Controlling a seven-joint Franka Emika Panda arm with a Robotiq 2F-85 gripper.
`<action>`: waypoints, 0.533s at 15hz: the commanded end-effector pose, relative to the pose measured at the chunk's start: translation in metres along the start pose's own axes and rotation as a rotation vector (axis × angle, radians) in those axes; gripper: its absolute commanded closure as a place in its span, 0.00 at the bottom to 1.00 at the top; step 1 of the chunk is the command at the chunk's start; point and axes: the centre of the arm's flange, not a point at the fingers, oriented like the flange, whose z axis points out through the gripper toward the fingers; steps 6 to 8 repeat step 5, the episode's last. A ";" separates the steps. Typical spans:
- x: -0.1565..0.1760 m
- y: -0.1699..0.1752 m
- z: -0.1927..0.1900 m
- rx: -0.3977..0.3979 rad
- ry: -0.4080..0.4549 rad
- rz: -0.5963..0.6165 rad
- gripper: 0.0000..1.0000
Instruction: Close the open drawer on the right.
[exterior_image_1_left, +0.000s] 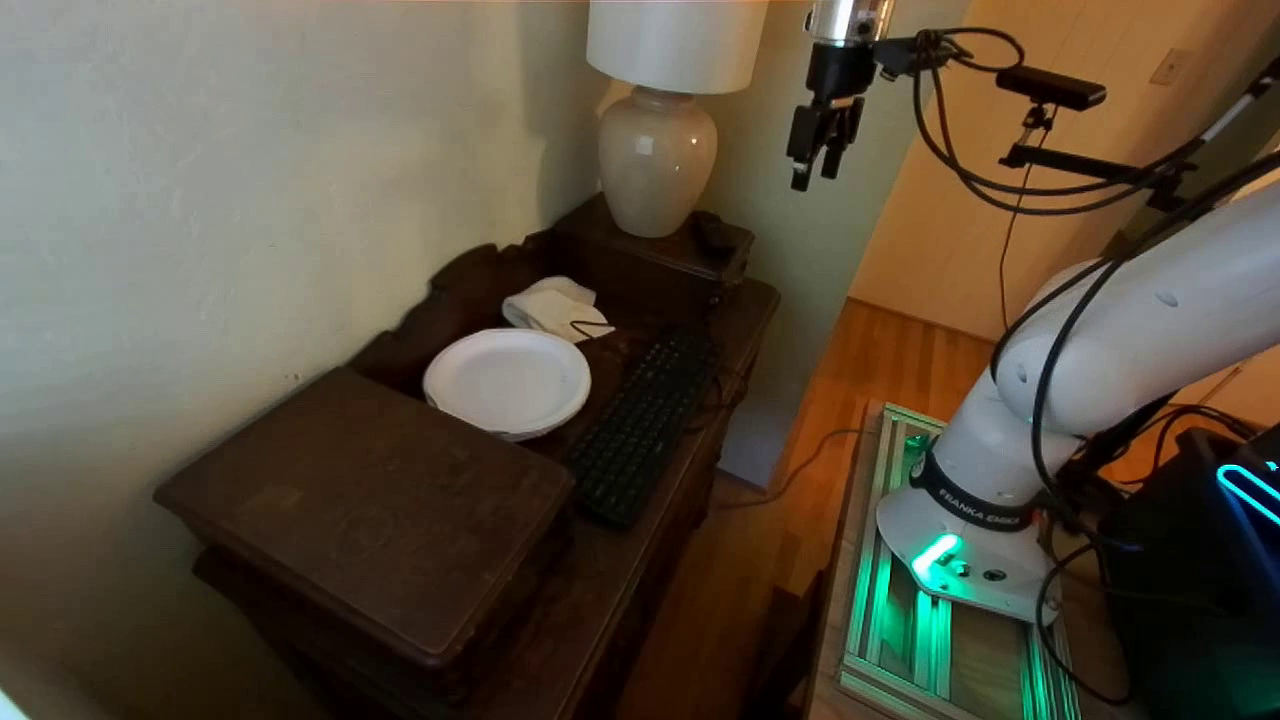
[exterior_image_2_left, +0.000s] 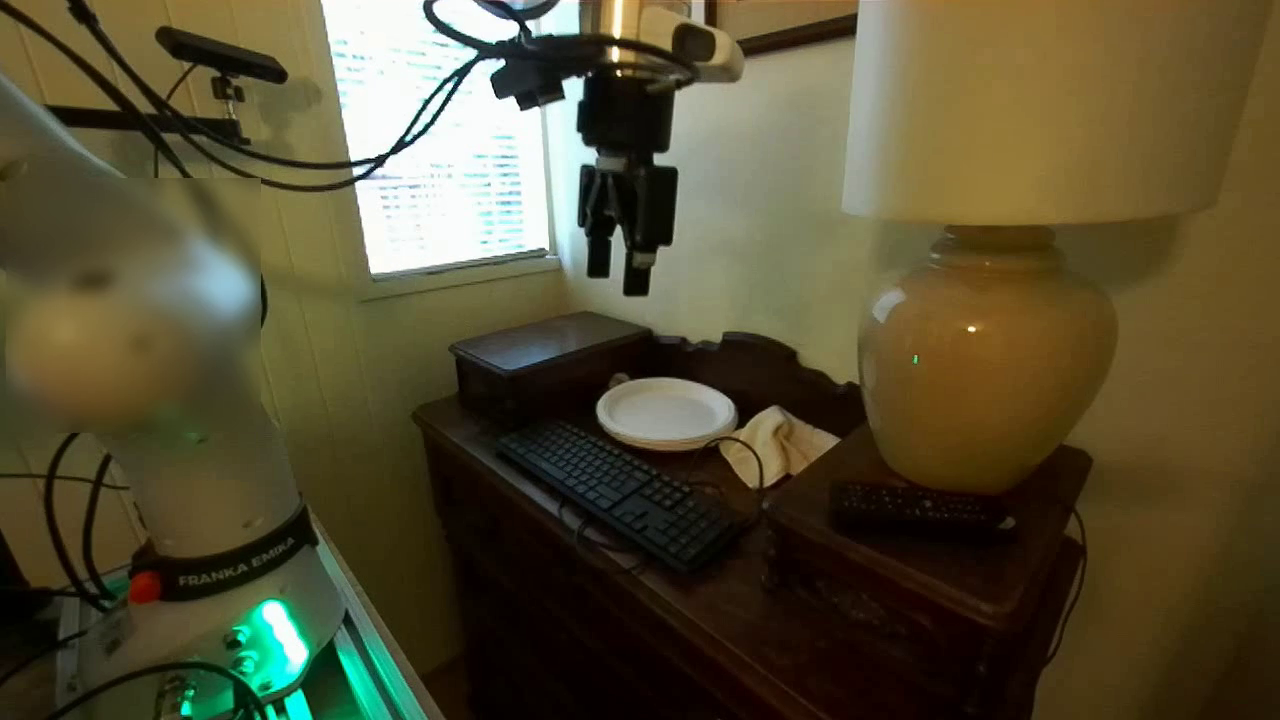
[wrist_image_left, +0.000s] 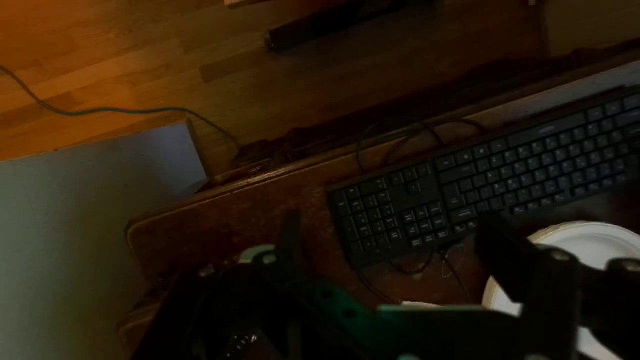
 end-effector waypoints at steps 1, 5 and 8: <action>-0.004 -0.010 -0.007 -0.010 0.008 0.003 0.04; -0.011 -0.016 -0.012 -0.016 0.016 0.009 0.00; -0.011 -0.016 -0.012 -0.016 0.016 0.009 0.00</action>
